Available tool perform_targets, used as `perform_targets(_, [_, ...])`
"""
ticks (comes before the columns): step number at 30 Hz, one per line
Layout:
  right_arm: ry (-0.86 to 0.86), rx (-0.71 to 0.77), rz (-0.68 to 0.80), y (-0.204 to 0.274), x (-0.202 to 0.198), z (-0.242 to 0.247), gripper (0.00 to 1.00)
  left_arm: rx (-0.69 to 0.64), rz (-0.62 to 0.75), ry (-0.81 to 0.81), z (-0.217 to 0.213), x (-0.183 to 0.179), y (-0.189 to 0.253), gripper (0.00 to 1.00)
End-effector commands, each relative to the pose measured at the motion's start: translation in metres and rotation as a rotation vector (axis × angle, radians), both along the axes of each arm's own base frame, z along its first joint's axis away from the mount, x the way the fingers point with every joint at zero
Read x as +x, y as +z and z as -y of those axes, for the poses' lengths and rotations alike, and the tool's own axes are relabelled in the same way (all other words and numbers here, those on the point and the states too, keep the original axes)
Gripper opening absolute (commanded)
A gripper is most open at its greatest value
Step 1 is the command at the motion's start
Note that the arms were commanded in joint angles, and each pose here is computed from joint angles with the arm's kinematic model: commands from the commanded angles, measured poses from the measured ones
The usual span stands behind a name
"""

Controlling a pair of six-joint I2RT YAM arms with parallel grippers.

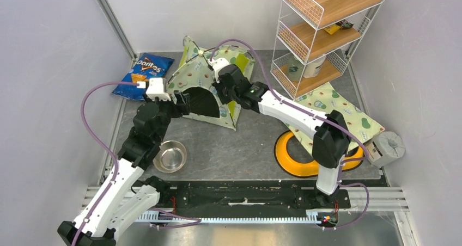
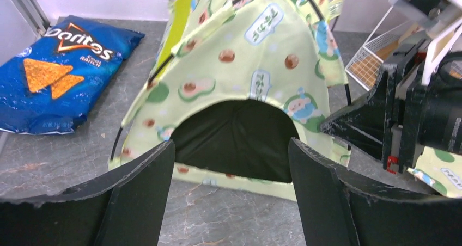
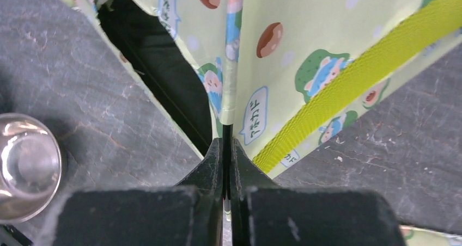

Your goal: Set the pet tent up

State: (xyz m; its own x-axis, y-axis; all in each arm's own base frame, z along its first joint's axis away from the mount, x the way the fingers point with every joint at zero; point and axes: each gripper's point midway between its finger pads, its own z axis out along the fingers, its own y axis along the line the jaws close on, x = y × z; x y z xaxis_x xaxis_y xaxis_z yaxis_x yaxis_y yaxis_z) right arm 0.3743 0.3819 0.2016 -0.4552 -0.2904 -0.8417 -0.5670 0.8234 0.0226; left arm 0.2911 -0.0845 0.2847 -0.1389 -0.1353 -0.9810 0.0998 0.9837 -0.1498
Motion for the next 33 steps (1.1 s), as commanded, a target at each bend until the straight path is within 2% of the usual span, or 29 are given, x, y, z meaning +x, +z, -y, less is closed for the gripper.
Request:
perform_targets(1, [0.108, 0.045, 0.186, 0.087, 0.003, 0.005, 0.0, 0.008, 0.08, 0.02, -0.007, -0.002, 0.043, 0.82])
perform_targets(4, [0.171, 0.025, 0.185, 0.089, 0.004, 0.016, 0.0, 0.018, 0.098, 0.003, -0.006, -0.003, 0.054, 0.82])
perform_targets(8, [0.244, 0.053, 0.111, 0.082, 0.015, 0.036, 0.0, 0.026, 0.097, -0.046, 0.002, -0.005, 0.058, 0.82])
perform_targets(12, [0.306, 0.017, 0.045, 0.064, 0.015, 0.047, 0.0, 0.016, 0.086, -0.09, 0.011, -0.005, 0.057, 0.82])
perform_targets(14, [0.298, -0.003, -0.001, 0.057, 0.013, 0.053, 0.33, 0.011, 0.082, -0.107, 0.015, -0.004, 0.057, 0.82])
perform_targets(16, [0.236, -0.014, -0.017, 0.06, 0.012, 0.064, 0.59, 0.011, 0.076, -0.125, 0.018, -0.004, 0.057, 0.82])
perform_targets(18, [0.149, 0.005, -0.004, 0.07, 0.01, 0.077, 0.74, 0.014, 0.067, -0.135, 0.021, -0.003, 0.057, 0.82])
perform_targets(20, [0.05, 0.039, 0.016, 0.085, 0.005, 0.094, 0.84, 0.018, 0.059, -0.152, 0.024, -0.002, 0.054, 0.82])
perform_targets(23, [-0.116, 0.039, 0.02, 0.092, -0.004, 0.127, 0.88, 0.02, 0.044, -0.178, 0.03, -0.001, 0.051, 0.82])
perform_targets(27, [-0.366, -0.076, -0.02, 0.064, -0.022, 0.187, 0.88, 0.02, 0.027, -0.174, 0.031, 0.004, 0.046, 0.82])
perform_targets(33, [-0.479, -0.324, -0.14, -0.01, -0.062, 0.245, 0.88, 0.025, 0.032, -0.173, 0.033, 0.008, 0.046, 0.82])
